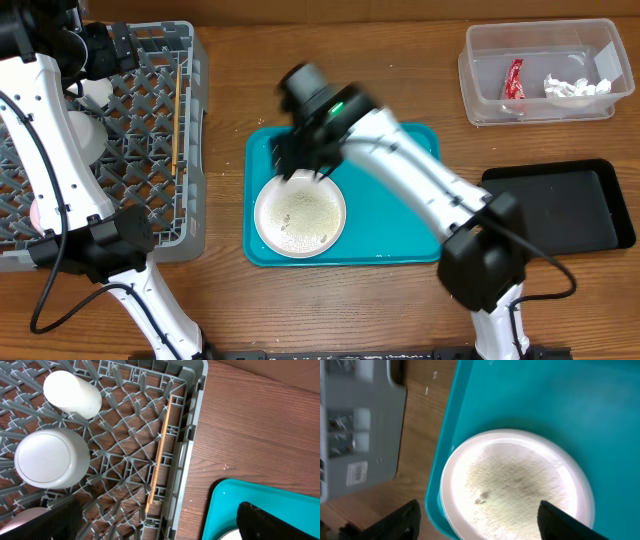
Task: Sort waste into correct bins and load items into the dishwasher
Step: 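Grasp the rim of the white rice plate with the right gripper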
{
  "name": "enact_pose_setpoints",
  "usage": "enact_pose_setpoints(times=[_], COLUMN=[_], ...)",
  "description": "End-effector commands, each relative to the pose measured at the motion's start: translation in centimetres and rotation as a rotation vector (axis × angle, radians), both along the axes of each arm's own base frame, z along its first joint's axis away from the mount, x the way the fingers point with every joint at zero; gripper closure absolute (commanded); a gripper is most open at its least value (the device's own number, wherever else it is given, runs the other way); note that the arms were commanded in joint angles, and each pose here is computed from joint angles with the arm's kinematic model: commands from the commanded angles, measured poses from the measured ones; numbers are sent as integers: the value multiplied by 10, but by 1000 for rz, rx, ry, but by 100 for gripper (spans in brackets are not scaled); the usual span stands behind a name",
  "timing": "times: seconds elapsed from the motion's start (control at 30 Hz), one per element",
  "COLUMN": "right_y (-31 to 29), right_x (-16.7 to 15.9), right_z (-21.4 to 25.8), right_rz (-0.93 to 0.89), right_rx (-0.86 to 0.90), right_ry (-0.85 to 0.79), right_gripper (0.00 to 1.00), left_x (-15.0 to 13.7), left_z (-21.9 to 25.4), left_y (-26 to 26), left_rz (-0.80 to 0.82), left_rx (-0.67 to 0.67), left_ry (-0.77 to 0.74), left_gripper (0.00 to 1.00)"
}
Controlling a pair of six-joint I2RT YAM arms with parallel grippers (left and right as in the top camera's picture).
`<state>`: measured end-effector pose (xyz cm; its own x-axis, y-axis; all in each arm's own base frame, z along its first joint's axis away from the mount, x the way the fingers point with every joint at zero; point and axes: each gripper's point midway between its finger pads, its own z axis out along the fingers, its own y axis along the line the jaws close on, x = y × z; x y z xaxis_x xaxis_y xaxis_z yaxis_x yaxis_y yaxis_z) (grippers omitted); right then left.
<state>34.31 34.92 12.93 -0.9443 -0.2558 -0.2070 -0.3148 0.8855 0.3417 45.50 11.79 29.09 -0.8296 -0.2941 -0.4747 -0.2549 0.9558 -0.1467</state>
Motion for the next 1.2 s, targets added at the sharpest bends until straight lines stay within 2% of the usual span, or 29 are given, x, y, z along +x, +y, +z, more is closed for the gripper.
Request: enact_pose_setpoints(times=[0.0, 0.07, 0.27, 0.53, 0.7, 1.0, 1.17], right_y=[19, 35, 68, 72, 64, 57, 48], right_x=[-20, -35, -71, -90, -93, -100, -92], right_z=[-27, -36, -60, -87, -109, -129, -128], right_rz=[-80, -39, 66, 126, 132, 146, 128], right_rx=[-113, -112, -103, -185, -236, -285, -325], right_ry=[-78, -101, -171, -229, -204, -169, -201], right_gripper=[37, 47, 63, 66, 72, 74, 91], left_x=[2, 2, 2, 2, 2, 2, 2], left_z=[-4, -4, -4, -4, -4, -4, -4], left_y=[0, 0, 0, 0, 0, 0, 0], left_rz=[10, 10, 10, 10, 10, 10, 10], left_rx=[-5, -5, -5, -5, -5, -5, -5], left_ry=[7, 7, 7, 7, 7, 7, 7], left_gripper=[0, 0, 0, 0, 0, 0, 0])
